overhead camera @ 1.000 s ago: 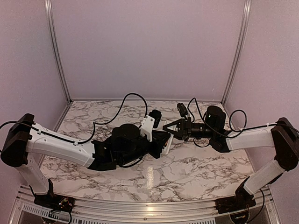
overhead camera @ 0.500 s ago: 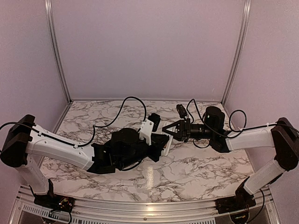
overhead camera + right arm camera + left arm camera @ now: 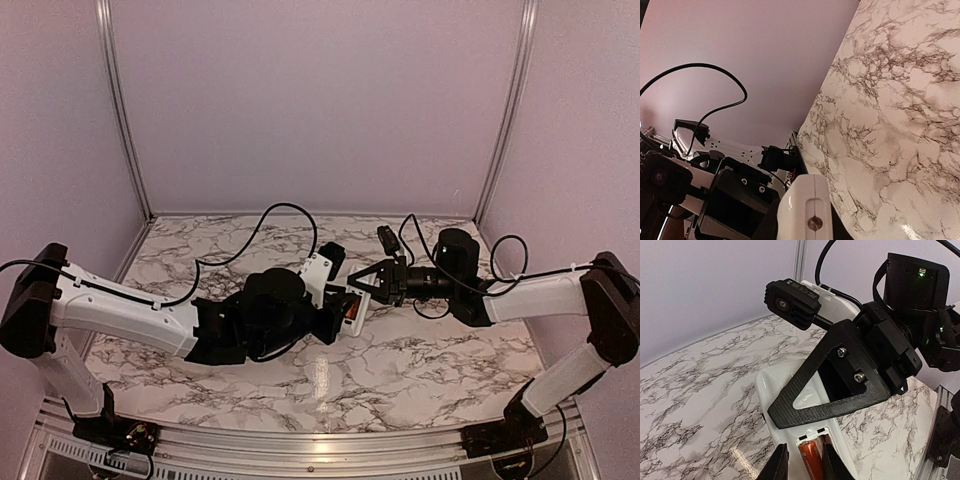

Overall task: Load the batteries into the remote control
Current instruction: Place the battery in the battery compartment.

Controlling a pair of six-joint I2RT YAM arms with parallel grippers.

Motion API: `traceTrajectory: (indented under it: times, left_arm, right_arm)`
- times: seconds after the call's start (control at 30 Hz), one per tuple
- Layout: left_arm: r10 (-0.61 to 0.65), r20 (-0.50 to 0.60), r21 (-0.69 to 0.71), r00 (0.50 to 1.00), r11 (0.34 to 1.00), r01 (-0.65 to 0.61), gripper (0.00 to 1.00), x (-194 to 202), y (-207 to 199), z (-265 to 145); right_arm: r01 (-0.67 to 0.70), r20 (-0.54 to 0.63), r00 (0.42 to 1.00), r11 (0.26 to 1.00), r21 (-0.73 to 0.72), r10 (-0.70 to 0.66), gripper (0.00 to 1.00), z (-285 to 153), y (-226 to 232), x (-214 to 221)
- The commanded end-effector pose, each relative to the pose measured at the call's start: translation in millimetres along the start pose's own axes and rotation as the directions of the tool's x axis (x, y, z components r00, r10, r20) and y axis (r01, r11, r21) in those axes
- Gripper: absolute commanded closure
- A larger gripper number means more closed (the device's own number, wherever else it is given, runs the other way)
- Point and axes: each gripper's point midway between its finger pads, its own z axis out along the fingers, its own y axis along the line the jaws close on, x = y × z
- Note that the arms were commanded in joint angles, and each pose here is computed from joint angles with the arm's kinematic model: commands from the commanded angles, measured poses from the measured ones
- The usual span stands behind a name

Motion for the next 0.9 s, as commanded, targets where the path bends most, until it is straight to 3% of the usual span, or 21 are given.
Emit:
traceTrajectory:
  times: [0.0, 0.1, 0.43, 0.6, 0.73, 0.87]
  left_arm:
    - [0.064, -0.059, -0.045, 0.996, 0.997, -0.066, 0.75, 8.1, 13.7, 1.0]
    - [0.057, -0.064, -0.024, 0.996, 0.998, -0.059, 0.75, 10.3, 9.7, 2.4]
    - [0.001, -0.062, 0.035, 0.998, 0.999, 0.001, 0.94, 14.7, -5.3, 12.5]
    - [-0.023, -0.071, 0.046, 0.997, 0.999, 0.026, 0.99, 19.8, -9.7, 17.6]
    - [-0.029, -0.070, 0.021, 0.997, 0.999, 0.030, 0.98, 20.2, -5.2, 17.2]
    - [-0.043, -0.055, -0.032, 0.998, 0.999, 0.041, 0.87, 11.8, 7.7, 12.5]
  right_arm:
    - [0.055, -0.006, 0.998, 0.997, -0.062, -0.055, 1.00, 0.7, 23.5, -4.3]
    - [0.046, -0.006, 0.999, 0.997, -0.067, -0.046, 1.00, 0.5, 22.4, -3.0]
    - [-0.009, 0.018, 1.000, 0.997, -0.077, 0.010, 1.00, 3.6, 15.8, -6.8]
    - [-0.029, 0.022, 0.999, 0.996, -0.087, 0.031, 1.00, 3.8, 14.1, -6.3]
    - [-0.031, 0.021, 0.999, 0.995, -0.091, 0.033, 1.00, 3.2, 14.8, -5.7]
    - [-0.030, 0.017, 0.999, 0.997, -0.073, 0.032, 1.00, 3.5, 9.6, -3.6]
